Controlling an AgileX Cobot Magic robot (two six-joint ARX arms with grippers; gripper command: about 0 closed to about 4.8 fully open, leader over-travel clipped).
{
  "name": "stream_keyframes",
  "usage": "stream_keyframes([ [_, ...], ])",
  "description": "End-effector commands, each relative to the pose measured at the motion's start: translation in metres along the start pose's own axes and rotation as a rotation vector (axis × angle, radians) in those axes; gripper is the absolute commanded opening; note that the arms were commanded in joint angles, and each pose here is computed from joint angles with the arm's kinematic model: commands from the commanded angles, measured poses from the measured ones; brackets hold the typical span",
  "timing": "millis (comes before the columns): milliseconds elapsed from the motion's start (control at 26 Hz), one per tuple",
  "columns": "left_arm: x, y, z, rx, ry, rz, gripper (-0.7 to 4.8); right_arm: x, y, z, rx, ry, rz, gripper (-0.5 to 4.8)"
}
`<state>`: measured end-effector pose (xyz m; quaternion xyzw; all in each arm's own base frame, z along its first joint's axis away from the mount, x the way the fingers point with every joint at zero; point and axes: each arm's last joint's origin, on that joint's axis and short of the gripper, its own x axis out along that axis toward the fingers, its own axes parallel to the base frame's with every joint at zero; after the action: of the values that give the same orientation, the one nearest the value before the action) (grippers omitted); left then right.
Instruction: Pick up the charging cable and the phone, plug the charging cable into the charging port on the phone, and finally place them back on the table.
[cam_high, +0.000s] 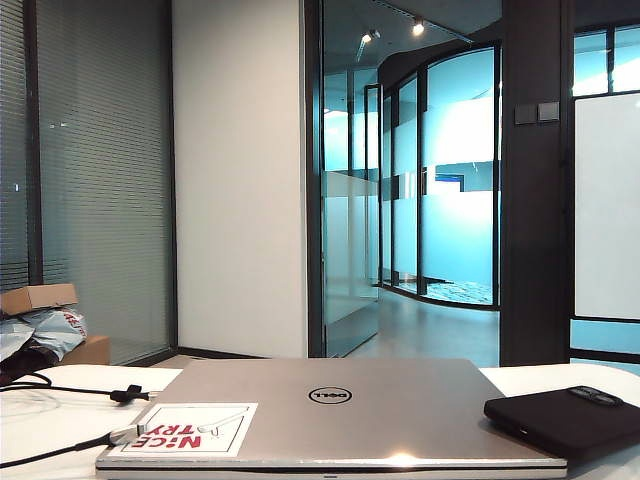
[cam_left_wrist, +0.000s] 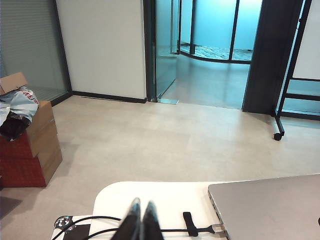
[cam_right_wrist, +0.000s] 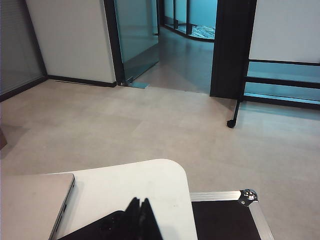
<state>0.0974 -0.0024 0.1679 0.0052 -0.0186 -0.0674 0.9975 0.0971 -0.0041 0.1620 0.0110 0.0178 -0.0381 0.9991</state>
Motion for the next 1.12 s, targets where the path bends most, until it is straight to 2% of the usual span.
stream_keyframes([
  [38,0.000,0.000,0.001,0.002,-0.010,-0.001,-0.05,-0.001,0.001,0.003,0.003,-0.024,0.035,-0.06],
  [385,0.000,0.000,0.000,0.000,-0.006,-0.001,-0.06,-0.001,0.001,0.004,-0.004,-0.028,0.022,-0.06],
  [577,0.000,0.000,0.004,-0.042,-0.027,-0.002,-0.06,-0.004,0.000,0.019,-0.001,-0.074,-0.001,-0.06],
  [654,-0.001,0.000,0.010,-0.041,-0.052,-0.002,-0.06,-0.008,0.000,0.032,0.002,-0.112,-0.023,-0.06],
  [693,-0.003,0.000,0.020,-0.064,-0.078,-0.003,-0.06,-0.011,0.000,0.044,0.006,-0.146,-0.023,-0.06],
  [923,-0.014,-0.002,0.065,-0.062,-0.198,-0.008,-0.06,-0.018,0.003,0.096,0.007,-0.203,0.063,-0.06],
  [1116,-0.010,-0.001,0.082,-0.064,-0.186,-0.008,-0.06,-0.010,0.007,0.128,0.003,-0.185,0.147,-0.06],
])
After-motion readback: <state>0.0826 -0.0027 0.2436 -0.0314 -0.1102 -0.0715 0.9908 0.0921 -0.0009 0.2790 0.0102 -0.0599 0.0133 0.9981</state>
